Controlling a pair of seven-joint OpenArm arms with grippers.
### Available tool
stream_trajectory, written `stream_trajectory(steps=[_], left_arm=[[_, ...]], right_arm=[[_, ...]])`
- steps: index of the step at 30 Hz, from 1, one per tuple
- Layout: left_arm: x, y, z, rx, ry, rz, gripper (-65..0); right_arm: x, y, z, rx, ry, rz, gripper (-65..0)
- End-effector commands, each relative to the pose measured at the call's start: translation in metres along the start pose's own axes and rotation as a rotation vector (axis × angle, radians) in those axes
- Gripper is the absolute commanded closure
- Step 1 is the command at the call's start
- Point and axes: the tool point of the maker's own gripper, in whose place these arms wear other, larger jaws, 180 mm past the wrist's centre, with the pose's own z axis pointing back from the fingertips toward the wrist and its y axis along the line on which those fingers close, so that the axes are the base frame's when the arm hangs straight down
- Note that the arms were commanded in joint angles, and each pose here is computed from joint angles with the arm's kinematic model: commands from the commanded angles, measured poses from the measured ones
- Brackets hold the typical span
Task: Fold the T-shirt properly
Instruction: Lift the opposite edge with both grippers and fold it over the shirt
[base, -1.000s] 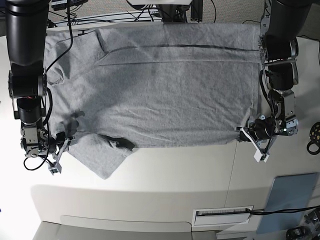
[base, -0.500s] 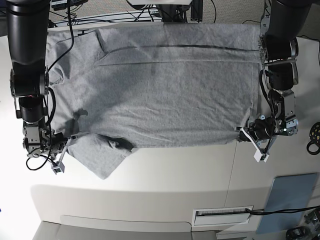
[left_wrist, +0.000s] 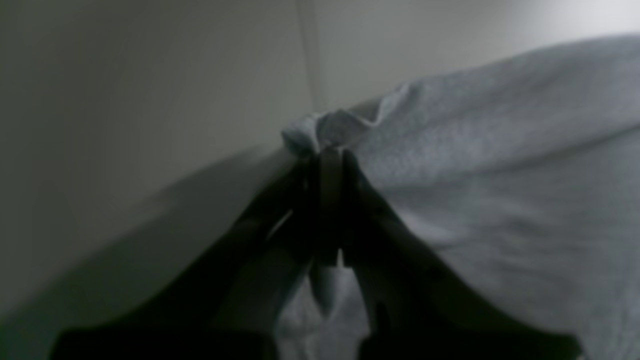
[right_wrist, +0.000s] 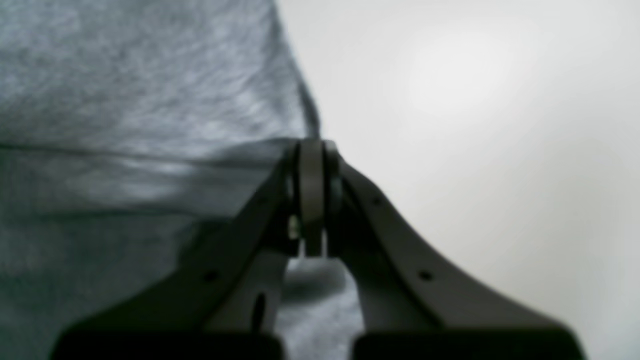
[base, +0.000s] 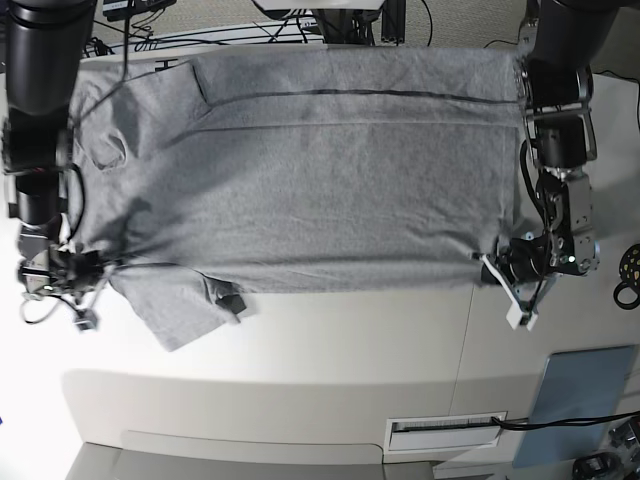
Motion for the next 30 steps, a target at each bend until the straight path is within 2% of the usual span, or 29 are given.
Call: stream_trajectory(steps=[1,6,9,13,17,22,24,28,30], left_arm=[[0.021,0.004,0.013,0.019,-0.062,-0.025,0.0],[0.005,-0.009,0.025,0.018,-0.068,-0.055,0.0],[-0.009,-0.015,0.027,-0.003,-0.063,-0.045,0.0],[-0.019,-0.018,0.036,-0.029,-0.089,0.001,0.0],[-0.027,-0.015,0.046,-0.039,-0.109,0.005,0.0],[-0.036,-0.016,0.045,-0.039,-0.09,0.01,0.0],[-0.035,-0.016,0.045,-0.039,-0.092,0.01,0.0],[-0.036,-0.016,0.045,-0.039,-0.088,0.01,0.0],[-0.037,-0.016,0.045,-0.039,-0.084,0.01,0.0]], right_arm=[[0.029,-0.017,0.02,-0.012,-0.087,-0.014,0.0],[0.03,-0.03,0.041,0.008,-0.145,-0.026,0.0],[0.026,-0.027,0.054,0.013,-0.165,0.026,0.0],[0.016,-0.024,0.073,-0.065,-0.185,0.091,0.0],[0.019,-0.027,0.093,-0.142,-0.26,0.105,0.0],[0.029,-0.029,0.097,-0.142,-0.313,0.112,0.0],[0.033,-0.023,0.098,-0.114,-0.336,0.145,-5.2],[0.047,-0.019,0.104,-0.093,-0.408,0.165,-23.5],[0.051,-0.024,0.103,-0.097,-0.418,0.144,-27.1]])
